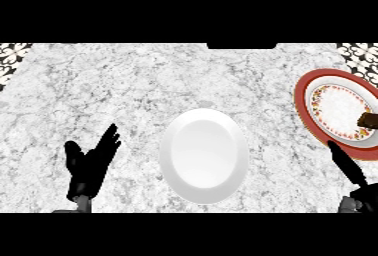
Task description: Pick the sweet potato from the plate and place it in the plate
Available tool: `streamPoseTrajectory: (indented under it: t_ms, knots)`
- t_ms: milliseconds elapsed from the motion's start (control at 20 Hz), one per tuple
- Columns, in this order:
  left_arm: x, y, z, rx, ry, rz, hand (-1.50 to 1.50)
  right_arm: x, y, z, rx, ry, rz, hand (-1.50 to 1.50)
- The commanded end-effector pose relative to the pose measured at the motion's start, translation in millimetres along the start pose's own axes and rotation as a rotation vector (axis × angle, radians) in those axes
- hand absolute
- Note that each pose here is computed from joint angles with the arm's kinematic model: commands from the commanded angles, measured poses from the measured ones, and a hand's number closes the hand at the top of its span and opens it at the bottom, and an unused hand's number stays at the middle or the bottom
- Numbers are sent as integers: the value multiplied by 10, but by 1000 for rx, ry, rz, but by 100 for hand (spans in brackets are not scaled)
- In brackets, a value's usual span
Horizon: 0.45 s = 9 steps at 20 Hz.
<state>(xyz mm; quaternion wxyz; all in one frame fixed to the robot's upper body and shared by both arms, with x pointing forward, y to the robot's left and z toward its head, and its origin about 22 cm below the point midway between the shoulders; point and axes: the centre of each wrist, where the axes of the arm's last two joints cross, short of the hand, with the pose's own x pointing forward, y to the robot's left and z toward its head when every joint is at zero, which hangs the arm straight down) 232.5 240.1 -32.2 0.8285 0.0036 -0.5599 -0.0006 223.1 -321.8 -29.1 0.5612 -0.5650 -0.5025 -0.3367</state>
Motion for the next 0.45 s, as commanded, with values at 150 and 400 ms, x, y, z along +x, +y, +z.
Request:
streamPoseTrajectory:
  t_ms: [150,400]
  knots:
    - [3,109,-29,7,21,15,0,-117,-339,447,8,9,73,-150]
    - [-40,8,90,-6,1,-17,0,-219,-253,768,12,22,77,-150]
